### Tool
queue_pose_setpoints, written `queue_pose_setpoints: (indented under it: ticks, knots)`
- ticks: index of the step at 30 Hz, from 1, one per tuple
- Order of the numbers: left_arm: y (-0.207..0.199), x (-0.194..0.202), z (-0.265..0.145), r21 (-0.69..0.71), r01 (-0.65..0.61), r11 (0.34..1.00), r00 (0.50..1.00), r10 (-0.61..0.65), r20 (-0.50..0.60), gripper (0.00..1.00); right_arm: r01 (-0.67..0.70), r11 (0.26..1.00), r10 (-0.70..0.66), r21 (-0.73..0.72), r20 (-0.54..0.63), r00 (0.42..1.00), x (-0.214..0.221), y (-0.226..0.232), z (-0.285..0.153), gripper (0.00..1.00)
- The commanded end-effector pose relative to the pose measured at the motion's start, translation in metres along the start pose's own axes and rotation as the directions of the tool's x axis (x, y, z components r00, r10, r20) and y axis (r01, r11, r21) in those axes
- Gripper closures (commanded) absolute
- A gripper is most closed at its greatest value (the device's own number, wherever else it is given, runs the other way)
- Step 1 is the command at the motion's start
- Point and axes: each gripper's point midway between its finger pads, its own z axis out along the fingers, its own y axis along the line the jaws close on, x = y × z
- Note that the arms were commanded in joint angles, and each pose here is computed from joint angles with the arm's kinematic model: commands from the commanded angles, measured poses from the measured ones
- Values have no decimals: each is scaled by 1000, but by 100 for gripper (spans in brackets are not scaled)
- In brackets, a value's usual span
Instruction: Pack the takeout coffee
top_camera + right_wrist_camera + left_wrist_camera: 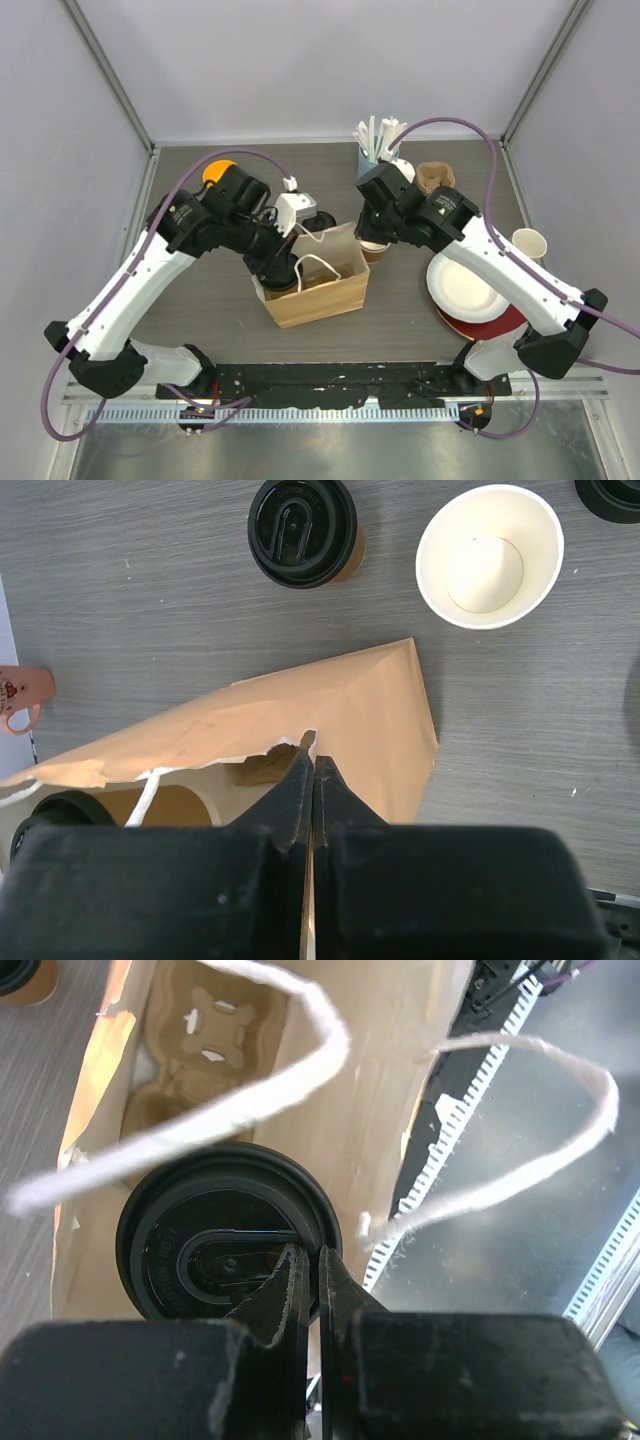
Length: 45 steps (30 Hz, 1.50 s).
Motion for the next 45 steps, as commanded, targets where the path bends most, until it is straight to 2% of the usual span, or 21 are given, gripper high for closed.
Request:
queue_pose_setpoints:
  ticks: [1,6,9,14,18,22,27,36,41,45]
  knots:
    - [11,-10,6,-101,43,994,999,-41,23,100,-22,998,25,-52,60,998,-10,4,-12,99]
    - [9,-26,26,-119,21,993,997,-12,73,100,-19,998,22,-54,53,998,-4,0,-10,99]
    - [0,-28,36,-125,-10,992,998,17,56,100,-17,998,21,-58,58,998,-3,-4,-13,99]
    - [-10,-45,20,-123,-31,992,994,43,99,100,-20,998,24,-60,70,997,-4,-8,-17,99]
    - [-13,-36,26,-92,-25,995,997,31,68,100,-20,998,25,-61,77,997,-3,-9,-15,99]
    - [6,-27,50,-147,-24,989,999,30,40,100,-8,998,12,-66,73,997,-3,-9,-16,99]
    - [23,-31,63,-207,-92,974,990,112,88,100,4,997,1,-78,60,998,1,-9,-16,99]
    - [48,14,79,-238,-131,962,991,132,-13,100,12,995,-6,-95,58,998,4,-9,-15,99]
    - [42,31,101,-137,-119,983,989,106,-101,100,22,993,-16,-117,52,999,6,-5,-16,99]
    - [43,38,109,-121,-108,987,986,90,-142,100,29,992,-23,-124,50,998,7,-4,-17,99]
